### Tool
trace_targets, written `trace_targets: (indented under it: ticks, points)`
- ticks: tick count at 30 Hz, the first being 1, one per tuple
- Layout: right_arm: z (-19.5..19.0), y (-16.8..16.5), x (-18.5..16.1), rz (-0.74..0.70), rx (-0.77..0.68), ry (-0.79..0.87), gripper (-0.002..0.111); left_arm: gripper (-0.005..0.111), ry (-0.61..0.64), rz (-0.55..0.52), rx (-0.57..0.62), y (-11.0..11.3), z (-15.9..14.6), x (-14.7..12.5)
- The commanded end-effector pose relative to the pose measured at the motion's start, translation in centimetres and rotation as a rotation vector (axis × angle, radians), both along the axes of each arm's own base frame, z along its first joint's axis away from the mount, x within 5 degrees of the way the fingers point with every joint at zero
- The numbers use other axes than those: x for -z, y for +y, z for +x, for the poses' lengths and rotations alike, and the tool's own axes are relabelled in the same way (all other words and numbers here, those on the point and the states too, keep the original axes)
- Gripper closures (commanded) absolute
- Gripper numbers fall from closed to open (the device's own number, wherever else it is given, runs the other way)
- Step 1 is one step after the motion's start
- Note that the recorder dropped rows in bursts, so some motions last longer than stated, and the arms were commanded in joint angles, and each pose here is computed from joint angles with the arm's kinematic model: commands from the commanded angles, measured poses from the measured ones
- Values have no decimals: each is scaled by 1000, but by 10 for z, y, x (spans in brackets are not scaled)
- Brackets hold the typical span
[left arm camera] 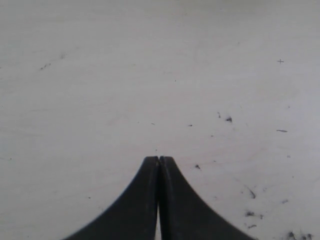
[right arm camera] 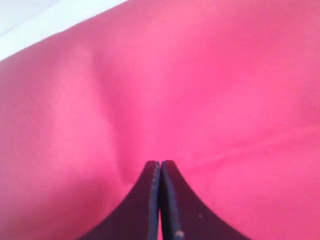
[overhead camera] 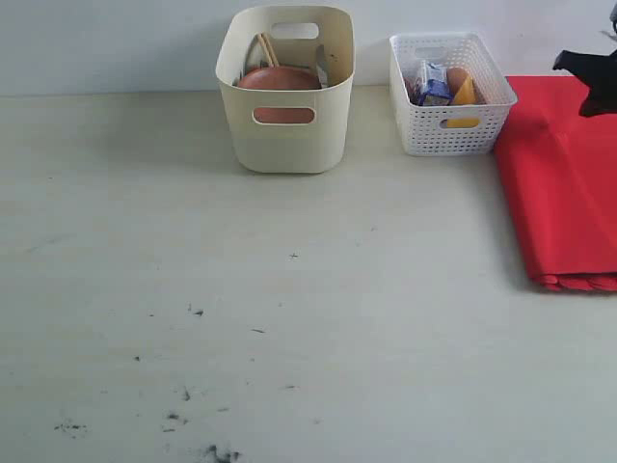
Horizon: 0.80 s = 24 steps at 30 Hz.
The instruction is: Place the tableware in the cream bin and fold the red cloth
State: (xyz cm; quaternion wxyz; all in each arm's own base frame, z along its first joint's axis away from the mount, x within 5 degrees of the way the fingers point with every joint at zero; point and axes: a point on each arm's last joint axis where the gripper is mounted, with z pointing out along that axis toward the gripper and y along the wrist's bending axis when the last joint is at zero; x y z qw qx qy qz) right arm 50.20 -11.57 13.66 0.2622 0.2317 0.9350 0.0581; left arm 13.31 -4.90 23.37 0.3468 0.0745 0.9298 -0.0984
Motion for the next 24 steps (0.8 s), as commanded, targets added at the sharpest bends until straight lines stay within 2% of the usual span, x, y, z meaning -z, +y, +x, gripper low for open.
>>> trace_targets:
  ticks: [1,11,14,19,24]
  points:
    - [-14,-5,-4,-21,2,128,108,104,-5,-4,-7,1,-1,1]
    - [-14,-4,60,15,54,103,108,104,-131,-99,-47,6,-17,-19]
    - [-8,-1,63,65,57,52,108,104,-178,-117,-45,9,-25,-25]
    - [0,3,14,121,56,-28,108,104,-275,-148,-41,13,-35,-36]
    - [-10,3,-69,55,31,-150,108,104,-374,-178,-37,17,-45,-46]
